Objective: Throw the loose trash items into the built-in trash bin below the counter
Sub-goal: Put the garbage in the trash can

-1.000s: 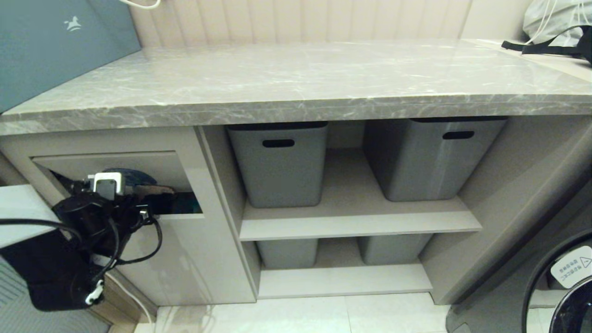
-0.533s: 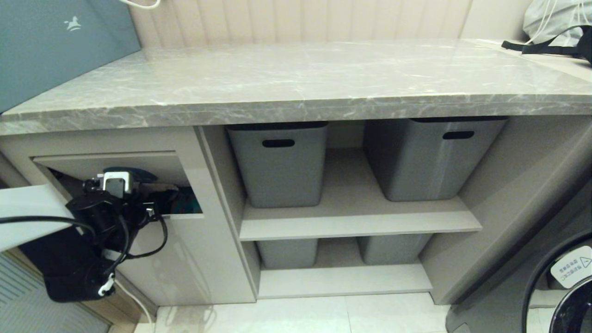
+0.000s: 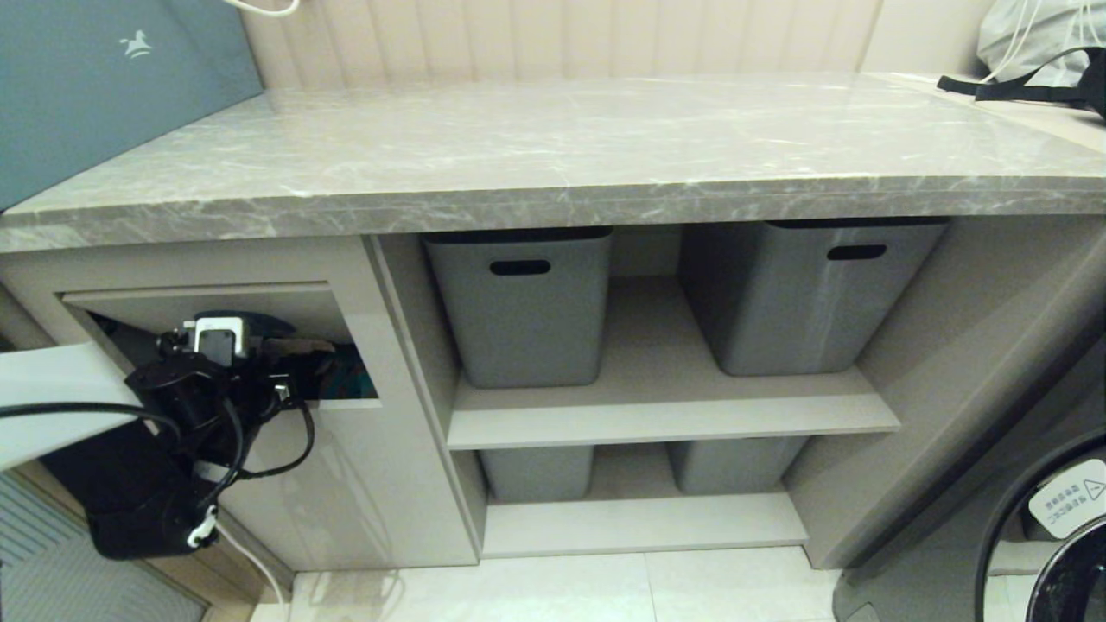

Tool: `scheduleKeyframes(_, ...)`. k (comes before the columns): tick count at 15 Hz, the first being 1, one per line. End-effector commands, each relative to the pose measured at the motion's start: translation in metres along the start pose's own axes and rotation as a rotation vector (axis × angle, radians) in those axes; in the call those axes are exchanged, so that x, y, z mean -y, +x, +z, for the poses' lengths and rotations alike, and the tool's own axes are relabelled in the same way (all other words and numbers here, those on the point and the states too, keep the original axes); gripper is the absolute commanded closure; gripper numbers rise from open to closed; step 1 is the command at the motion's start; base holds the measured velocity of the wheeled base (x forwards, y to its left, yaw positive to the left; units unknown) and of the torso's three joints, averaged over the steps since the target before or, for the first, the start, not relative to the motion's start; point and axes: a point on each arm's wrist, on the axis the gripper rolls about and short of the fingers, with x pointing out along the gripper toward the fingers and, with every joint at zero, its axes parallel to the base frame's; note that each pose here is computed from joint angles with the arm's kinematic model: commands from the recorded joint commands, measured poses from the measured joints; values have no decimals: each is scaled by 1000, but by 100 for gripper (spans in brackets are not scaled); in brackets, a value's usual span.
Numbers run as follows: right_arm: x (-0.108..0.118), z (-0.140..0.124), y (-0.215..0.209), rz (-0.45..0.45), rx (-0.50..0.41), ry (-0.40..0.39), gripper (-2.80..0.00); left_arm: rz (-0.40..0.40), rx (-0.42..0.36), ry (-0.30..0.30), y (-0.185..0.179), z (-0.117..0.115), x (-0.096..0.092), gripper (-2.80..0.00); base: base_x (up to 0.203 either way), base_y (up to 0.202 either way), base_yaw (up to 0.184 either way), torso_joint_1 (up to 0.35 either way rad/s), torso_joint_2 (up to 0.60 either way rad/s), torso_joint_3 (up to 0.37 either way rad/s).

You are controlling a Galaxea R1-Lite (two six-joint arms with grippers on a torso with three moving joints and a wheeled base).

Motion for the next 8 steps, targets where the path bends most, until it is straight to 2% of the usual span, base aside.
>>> scheduleKeyframes(1, 0, 0, 0, -1, 0, 0, 0, 1, 2, 0, -1, 0, 0, 0, 0, 0, 0, 0, 0, 0)
scheduleKeyframes(2, 0, 0, 0, -1, 0, 0, 0, -3, 1, 0, -1, -1, 0, -280, 0, 0, 0, 0, 0, 0)
scheduleKeyframes(8, 0, 0, 0, -1, 0, 0, 0, -1, 53, -5, 5, 11, 2, -280, 0, 0, 0, 0, 0, 0)
